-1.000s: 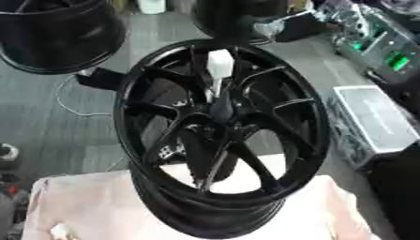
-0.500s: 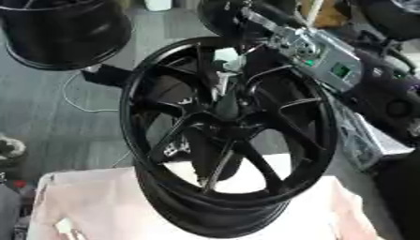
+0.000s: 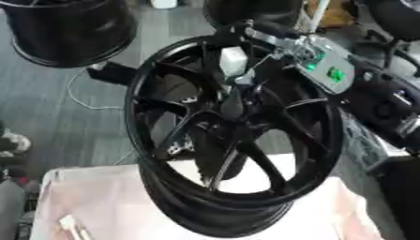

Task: Pull the pin out of the wheel hub.

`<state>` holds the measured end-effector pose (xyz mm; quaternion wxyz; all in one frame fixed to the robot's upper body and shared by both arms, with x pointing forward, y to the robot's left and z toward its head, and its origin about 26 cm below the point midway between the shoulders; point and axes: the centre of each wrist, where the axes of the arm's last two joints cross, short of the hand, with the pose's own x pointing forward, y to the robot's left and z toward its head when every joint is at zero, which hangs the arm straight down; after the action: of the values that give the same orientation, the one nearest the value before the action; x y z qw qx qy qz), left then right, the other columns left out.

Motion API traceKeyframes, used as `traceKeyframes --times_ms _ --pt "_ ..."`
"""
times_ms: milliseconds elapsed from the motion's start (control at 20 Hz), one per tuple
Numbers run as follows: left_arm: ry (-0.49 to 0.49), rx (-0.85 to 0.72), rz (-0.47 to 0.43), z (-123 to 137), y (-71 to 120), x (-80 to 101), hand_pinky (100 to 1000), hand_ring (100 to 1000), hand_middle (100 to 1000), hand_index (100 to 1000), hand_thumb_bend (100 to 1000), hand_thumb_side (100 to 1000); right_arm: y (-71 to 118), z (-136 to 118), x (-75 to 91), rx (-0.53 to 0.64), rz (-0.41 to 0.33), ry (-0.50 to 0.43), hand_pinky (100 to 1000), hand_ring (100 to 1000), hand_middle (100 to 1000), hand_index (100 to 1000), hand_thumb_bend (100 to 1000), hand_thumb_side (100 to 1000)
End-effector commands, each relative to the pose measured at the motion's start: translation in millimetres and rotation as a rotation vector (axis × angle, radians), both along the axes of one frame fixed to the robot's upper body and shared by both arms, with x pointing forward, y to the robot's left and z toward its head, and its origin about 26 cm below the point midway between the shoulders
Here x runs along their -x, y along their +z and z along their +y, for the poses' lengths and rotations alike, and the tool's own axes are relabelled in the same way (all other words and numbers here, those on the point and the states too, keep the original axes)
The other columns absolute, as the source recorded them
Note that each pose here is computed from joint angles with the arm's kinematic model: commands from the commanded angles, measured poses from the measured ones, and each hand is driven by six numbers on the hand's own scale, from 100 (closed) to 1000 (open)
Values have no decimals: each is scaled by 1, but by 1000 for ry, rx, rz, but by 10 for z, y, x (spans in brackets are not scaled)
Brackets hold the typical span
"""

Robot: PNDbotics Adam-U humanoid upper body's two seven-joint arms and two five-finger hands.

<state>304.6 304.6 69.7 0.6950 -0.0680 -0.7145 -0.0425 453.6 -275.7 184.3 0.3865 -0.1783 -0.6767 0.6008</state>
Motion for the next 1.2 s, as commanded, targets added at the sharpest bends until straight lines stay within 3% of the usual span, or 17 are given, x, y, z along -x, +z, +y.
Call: traceKeyframes --times_ms 50,250,700,1050,1200 --pt "-9 -20 -25 -1 82 -25 495 563 636 685 318 970 188 -122 -50 2 2 -28 430 413 777 917 510 256" --pt "-11 -20 -25 -1 83 -26 495 563 636 685 317 971 251 -176 -67 -2 52 -39 425 408 757 901 510 255" --pt "-11 -22 -23 1 78 -23 496 564 636 685 317 972 469 -199 -51 -34 153 -22 405 380 592 757 448 287" --pt "-13 -23 -22 3 79 -22 497 564 636 685 317 973 575 -147 -4 -6 228 50 412 385 602 764 457 271" --pt "-12 -23 -20 5 76 -20 497 564 636 685 316 973 716 -196 19 37 314 113 415 387 608 769 457 268"
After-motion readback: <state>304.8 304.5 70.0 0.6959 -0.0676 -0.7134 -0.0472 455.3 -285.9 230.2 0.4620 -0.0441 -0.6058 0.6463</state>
